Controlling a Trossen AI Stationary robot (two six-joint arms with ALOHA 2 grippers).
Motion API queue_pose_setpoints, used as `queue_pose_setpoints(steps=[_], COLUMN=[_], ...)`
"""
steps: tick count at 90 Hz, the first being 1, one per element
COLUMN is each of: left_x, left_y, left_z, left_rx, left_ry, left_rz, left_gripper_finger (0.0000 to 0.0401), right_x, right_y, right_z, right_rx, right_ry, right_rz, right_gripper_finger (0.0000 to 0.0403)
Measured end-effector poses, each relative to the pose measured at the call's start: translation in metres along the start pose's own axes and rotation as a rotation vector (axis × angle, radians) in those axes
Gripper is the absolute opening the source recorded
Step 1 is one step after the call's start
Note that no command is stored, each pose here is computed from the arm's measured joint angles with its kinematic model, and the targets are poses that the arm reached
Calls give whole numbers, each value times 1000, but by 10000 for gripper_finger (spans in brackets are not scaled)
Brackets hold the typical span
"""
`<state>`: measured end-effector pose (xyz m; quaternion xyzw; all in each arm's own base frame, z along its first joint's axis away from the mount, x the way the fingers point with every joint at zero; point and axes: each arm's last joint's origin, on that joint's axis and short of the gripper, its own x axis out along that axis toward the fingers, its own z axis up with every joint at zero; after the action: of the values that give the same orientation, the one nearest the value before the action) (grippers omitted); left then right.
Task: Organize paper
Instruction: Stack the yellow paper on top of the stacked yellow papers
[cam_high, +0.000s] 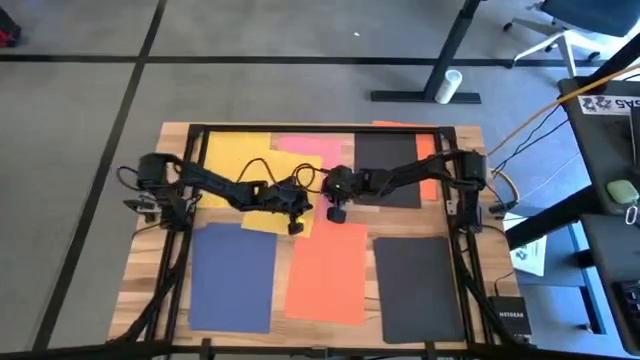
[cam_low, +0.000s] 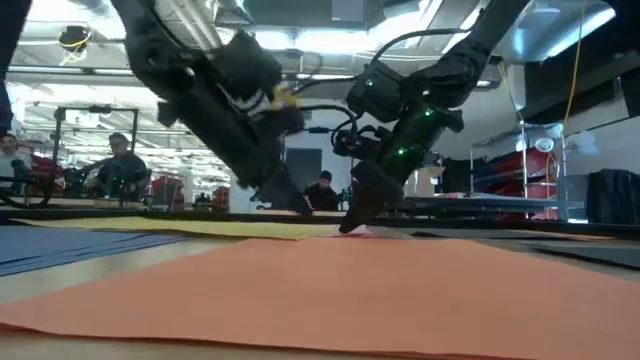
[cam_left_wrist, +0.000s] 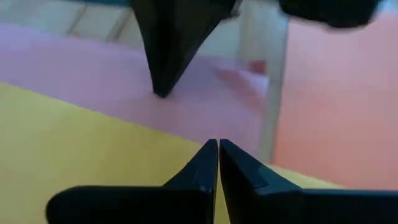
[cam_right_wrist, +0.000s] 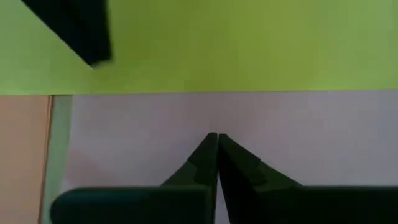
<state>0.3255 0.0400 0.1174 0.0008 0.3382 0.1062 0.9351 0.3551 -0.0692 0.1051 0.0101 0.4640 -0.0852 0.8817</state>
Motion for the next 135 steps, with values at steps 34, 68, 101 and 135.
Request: queue_pose_setpoints(steps=[34,68,101,135], left_x=[6,-4,-24,-32], left_y=[9,13,26,52], left_z=[-6,-8,-12,5], left_rx=[17,31,23,-51], left_ry=[102,186,308,180], left_rz=[21,101,223,241], left_gripper_finger=[0,0,0,0], right_x=[1,1,1,0], right_y=[0,0,0,0], right_z=[-2,-3,-4,-5], right_rx=[0,0,-10,-26], right_ry=[15,21,35,47], right_rz=[2,2,4,5], right_gripper_finger=[0,0,0,0])
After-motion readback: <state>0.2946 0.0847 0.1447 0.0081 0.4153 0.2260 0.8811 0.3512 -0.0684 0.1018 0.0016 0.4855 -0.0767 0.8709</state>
